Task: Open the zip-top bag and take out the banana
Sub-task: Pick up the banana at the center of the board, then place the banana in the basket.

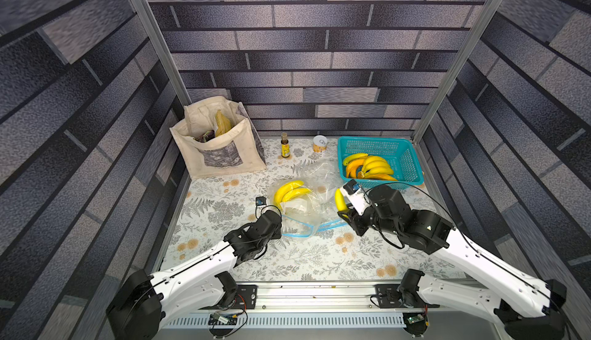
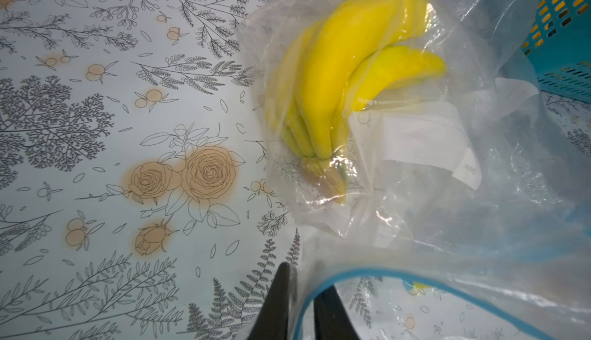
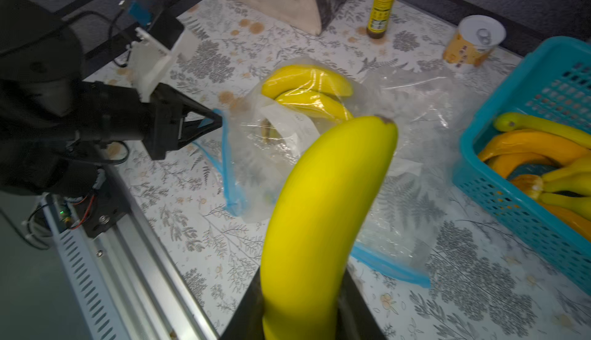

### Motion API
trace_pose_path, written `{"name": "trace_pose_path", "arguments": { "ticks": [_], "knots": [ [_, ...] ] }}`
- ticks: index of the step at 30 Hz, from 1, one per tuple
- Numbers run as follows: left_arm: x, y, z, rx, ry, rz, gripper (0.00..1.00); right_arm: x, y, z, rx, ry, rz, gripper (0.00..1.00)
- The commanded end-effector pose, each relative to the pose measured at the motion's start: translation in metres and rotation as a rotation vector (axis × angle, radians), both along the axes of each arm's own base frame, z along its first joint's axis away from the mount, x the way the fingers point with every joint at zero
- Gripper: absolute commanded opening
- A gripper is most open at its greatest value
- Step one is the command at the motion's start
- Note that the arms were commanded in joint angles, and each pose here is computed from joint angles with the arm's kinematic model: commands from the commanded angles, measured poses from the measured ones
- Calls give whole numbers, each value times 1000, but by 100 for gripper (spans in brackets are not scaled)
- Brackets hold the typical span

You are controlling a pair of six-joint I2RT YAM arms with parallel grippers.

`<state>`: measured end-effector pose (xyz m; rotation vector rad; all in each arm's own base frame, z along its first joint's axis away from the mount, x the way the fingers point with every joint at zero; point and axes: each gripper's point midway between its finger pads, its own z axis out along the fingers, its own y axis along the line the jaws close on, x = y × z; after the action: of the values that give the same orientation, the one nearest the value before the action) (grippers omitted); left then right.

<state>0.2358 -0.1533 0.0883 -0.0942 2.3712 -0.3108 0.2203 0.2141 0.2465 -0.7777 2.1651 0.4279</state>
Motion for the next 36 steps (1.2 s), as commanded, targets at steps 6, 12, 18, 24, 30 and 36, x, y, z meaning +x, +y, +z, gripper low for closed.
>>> {"name": "trace_pose_path", "arguments": {
  "ticks": [6, 12, 18, 24, 30, 36],
  "knots": [
    [13, -30, 17, -29, -32, -60, 16, 197, -60, -3, 1, 35, -371, 1],
    [19, -42, 14, -21, -17, -75, 16, 278, -60, -51, -7, 183, -436, 3],
    [17, -44, 13, -16, -14, -81, 16, 302, -47, -92, 27, 307, -436, 14],
    [16, -47, 19, -38, -29, -94, 17, 284, -50, -50, 104, 238, -455, 55],
    [18, -56, 26, -39, -46, -121, 17, 214, -56, 24, 219, 82, -408, 73],
    [17, -54, 23, -39, -41, -108, 17, 106, -31, -3, 142, 91, -270, 69]
  ]
}}
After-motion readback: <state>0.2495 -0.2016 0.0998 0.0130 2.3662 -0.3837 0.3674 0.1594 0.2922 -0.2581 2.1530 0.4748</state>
